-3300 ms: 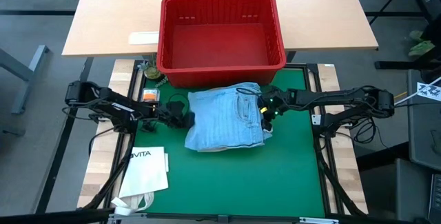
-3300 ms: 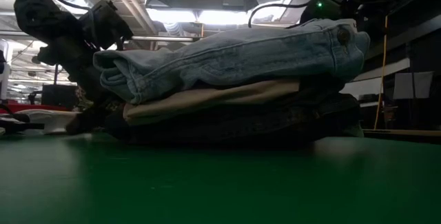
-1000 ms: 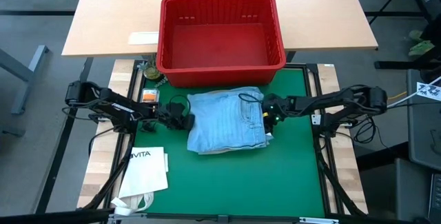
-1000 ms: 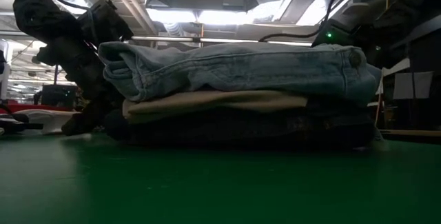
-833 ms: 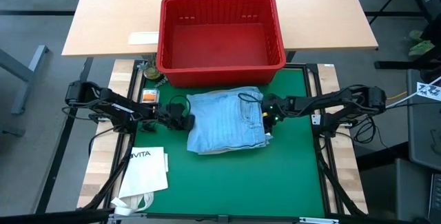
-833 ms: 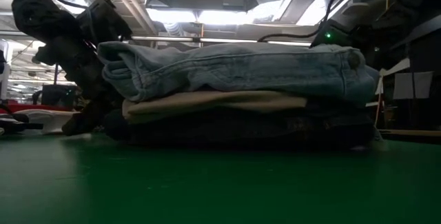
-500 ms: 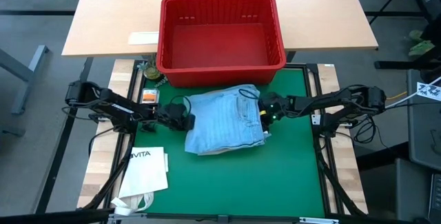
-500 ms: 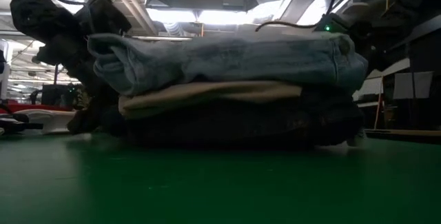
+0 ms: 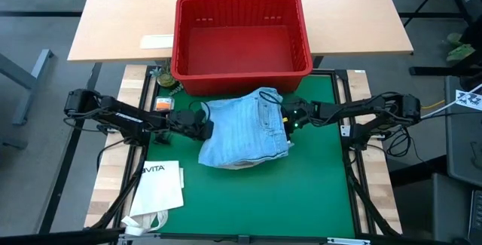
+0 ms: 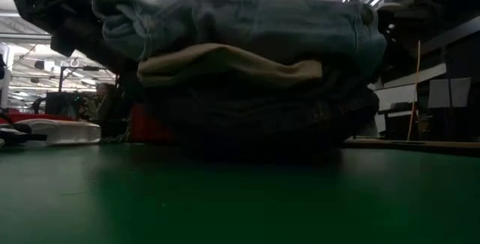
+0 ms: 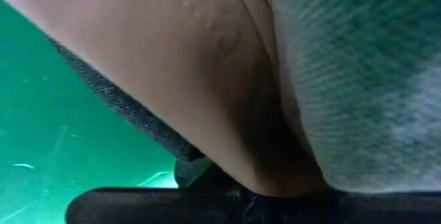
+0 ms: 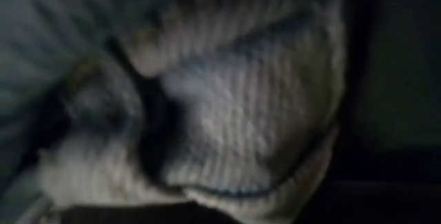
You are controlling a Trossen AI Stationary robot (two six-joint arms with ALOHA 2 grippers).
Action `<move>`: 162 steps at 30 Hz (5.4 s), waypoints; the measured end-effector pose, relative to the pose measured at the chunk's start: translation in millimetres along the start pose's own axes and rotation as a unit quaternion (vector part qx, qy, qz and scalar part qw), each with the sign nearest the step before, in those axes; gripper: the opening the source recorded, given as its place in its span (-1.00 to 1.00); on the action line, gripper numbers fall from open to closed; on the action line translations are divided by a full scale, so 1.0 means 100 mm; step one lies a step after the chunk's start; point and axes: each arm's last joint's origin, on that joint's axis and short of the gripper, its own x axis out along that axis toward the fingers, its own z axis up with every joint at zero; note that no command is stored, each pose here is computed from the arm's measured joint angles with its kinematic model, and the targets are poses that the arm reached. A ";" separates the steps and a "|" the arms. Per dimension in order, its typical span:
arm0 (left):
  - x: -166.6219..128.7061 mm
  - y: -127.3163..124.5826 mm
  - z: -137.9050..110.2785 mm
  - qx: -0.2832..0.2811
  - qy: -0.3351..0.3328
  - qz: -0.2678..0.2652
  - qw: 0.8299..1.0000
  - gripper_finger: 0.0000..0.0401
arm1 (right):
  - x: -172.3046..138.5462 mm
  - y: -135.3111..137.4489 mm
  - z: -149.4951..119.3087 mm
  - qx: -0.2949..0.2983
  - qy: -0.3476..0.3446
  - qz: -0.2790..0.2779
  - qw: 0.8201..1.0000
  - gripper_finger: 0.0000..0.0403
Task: Fold Laundry from Bin
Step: Put the stacked clothes into the red laundry bin
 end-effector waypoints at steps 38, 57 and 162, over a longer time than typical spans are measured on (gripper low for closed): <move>-0.29 -0.82 0.15 0.090 -0.058 -0.147 0.983 -0.99 | -0.36 0.42 0.55 -0.075 -0.105 0.061 0.990 -0.98; -0.45 -1.34 0.39 0.164 -0.084 -0.142 0.973 -0.99 | -0.58 0.58 0.98 -0.133 -0.125 0.039 0.982 -0.98; -0.89 -0.97 2.65 0.083 -0.310 -0.123 0.939 -0.99 | -1.37 -1.21 2.71 0.006 -0.265 -0.055 0.963 -0.97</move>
